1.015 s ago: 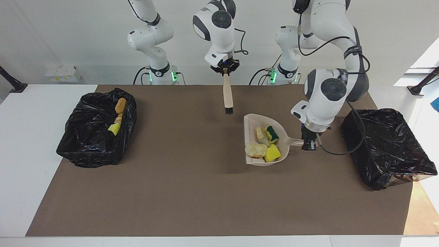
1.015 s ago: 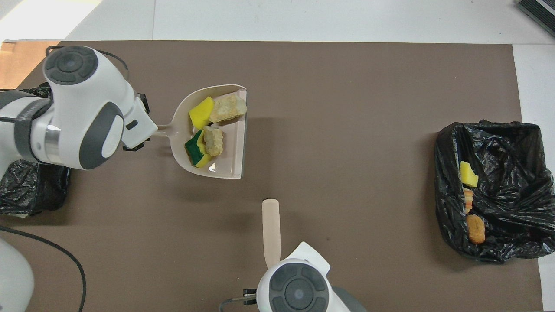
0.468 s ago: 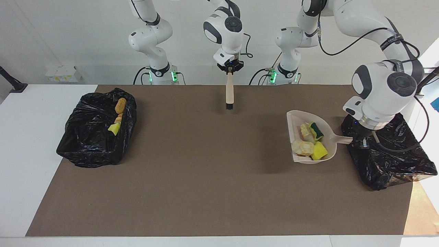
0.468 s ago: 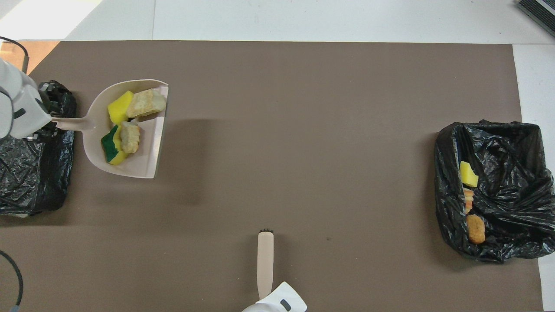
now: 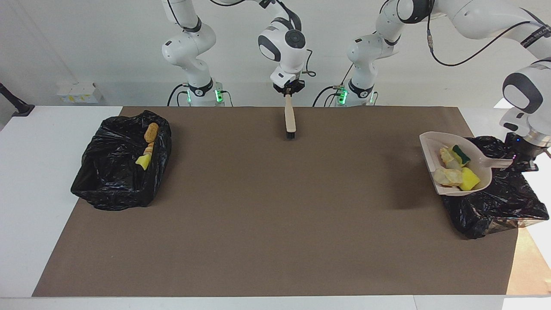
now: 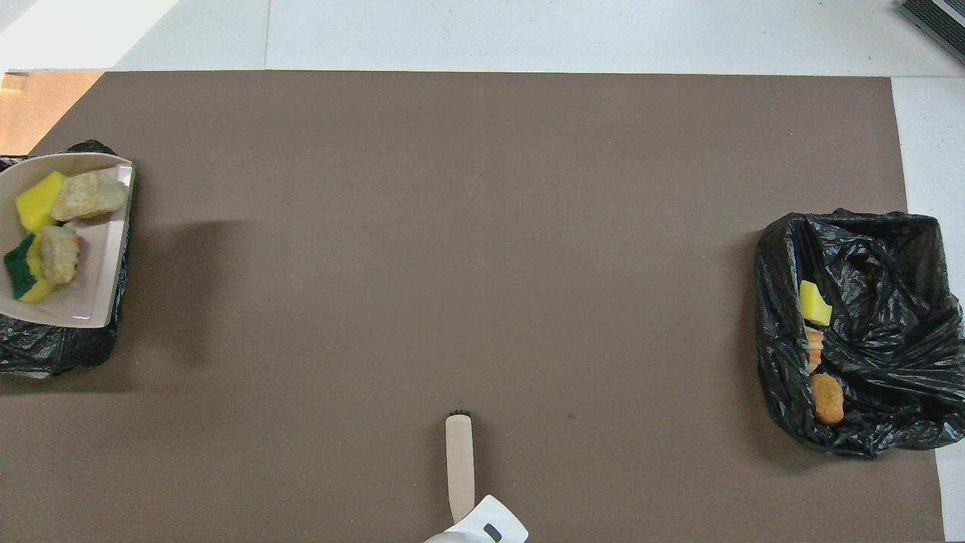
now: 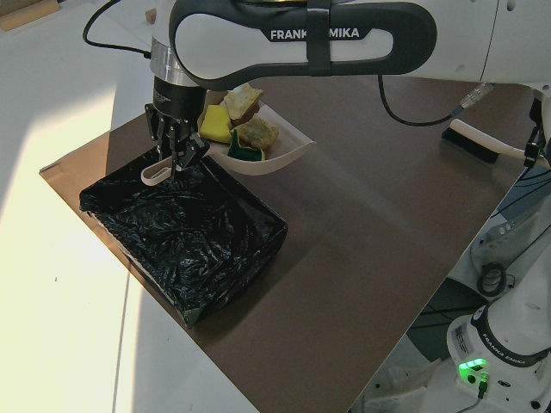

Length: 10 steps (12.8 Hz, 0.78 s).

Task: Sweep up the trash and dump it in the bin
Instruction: 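Carry the dustpan to the black bag nearest the left arm and tip it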

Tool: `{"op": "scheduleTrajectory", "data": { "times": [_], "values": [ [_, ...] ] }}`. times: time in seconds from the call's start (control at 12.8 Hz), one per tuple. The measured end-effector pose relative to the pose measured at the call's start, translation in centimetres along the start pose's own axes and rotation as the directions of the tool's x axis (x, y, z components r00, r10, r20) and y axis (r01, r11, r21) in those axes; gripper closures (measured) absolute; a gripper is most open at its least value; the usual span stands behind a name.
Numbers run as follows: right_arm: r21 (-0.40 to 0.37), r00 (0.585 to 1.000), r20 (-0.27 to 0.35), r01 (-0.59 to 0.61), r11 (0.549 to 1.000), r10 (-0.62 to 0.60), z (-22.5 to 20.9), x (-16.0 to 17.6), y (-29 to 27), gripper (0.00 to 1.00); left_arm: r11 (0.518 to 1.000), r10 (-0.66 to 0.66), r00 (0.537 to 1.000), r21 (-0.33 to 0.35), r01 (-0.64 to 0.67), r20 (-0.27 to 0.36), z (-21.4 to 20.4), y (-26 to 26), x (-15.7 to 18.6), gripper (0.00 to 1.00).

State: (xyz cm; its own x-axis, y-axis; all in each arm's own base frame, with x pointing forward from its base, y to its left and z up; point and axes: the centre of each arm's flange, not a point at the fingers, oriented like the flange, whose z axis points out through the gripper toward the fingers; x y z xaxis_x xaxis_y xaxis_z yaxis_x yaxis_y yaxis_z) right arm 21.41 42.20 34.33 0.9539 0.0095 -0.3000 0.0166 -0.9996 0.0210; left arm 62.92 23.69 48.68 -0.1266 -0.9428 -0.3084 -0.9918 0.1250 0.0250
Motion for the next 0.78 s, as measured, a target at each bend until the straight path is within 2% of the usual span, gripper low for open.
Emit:
{"op": "scheduleTrajectory", "data": {
  "times": [0.31, 0.47, 0.62, 0.78],
  "values": [
    [-0.006, 1.000, 0.005, 0.002, 1.000, -0.002, 0.5, 0.2, 0.2, 0.74, 0.998, 0.003, 0.978, 0.058, -0.015, 0.211, 0.5, 1.0, -5.8, 0.67],
    [-0.006, 1.000, 0.007, -0.004, 1.000, 0.004, 0.5, 0.4, 0.3, 0.74, 0.997, -0.003, 0.956, 0.074, -0.019, 0.293, 0.6, 1.7, -7.9, 0.67],
    [0.002, 1.000, 0.017, -0.017, 1.000, 0.017, 0.5, 0.6, 0.4, 0.74, 0.999, -0.008, 0.914, 0.043, -0.010, 0.406, 0.6, 2.4, -9.4, 0.67],
    [0.022, 0.999, 0.033, -0.042, 0.999, 0.041, 0.3, 1.5, 0.8, 0.74, 0.999, -0.031, 0.848, 0.025, 0.020, 0.529, 0.1, 2.3, -9.5, 0.67]
  ]
}}
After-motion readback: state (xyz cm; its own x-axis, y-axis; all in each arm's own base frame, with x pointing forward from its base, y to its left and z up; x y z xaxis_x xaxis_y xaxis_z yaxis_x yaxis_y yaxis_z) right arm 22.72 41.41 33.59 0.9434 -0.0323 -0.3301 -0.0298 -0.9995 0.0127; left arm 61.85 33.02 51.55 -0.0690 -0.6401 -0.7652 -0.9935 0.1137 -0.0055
